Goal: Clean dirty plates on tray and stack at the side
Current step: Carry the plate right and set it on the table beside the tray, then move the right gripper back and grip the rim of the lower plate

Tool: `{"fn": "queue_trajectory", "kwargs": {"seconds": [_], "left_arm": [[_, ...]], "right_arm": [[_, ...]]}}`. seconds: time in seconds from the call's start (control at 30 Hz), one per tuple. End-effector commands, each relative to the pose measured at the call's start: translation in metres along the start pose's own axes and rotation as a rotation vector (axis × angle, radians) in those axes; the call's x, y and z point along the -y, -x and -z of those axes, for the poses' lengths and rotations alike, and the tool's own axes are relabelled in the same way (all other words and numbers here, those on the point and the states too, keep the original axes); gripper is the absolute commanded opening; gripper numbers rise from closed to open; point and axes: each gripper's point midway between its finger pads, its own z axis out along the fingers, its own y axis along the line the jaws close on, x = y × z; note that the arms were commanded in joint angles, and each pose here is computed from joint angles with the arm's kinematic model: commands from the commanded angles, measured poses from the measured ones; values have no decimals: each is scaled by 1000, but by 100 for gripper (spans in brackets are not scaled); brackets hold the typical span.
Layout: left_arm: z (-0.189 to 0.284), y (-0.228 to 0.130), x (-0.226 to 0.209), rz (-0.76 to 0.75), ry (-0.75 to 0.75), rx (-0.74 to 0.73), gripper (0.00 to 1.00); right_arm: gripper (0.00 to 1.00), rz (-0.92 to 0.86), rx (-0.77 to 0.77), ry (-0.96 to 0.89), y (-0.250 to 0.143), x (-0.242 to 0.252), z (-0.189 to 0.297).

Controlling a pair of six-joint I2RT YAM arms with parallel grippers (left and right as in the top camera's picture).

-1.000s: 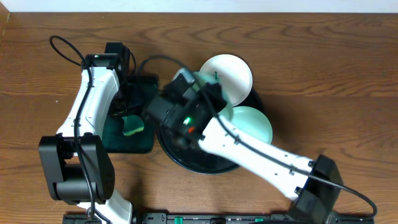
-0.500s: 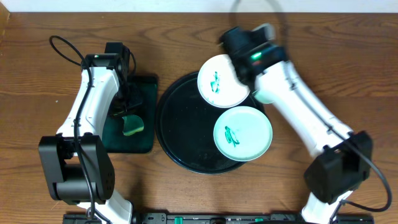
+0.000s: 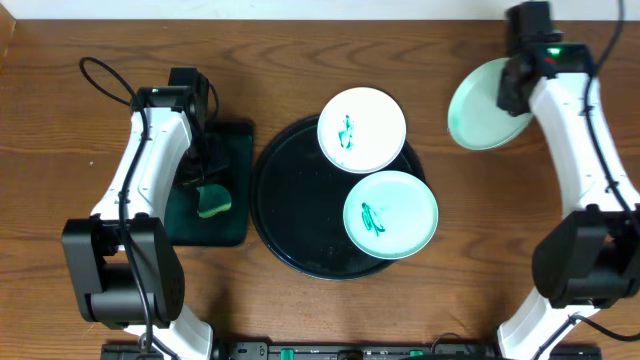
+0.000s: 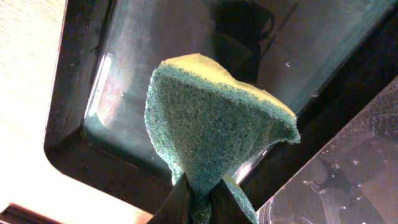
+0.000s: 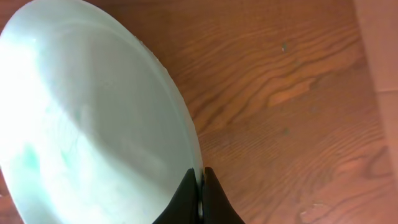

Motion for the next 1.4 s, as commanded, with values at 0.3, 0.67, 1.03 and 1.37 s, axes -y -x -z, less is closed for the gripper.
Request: {"fn": "queue_trajectory", "kwargs": {"seconds": [0.3,0.67,1.03,1.37], "left_arm": [[-3,0,-2,-14,7,-12,7],[-3,-2,-3,-15,10,-17,7],[-3,-2,-3,-15,10,-19,7],[-3,-3,-3,-15,11,-21,7]], "right_arm": [[1,-9,-270,53,-49,-19,-95],[43,-49,-368,19,-71,-9,-105],[48,27,-210,298,-41,-27,-5],[50,121,-236,501,-81,-82,94]]}}
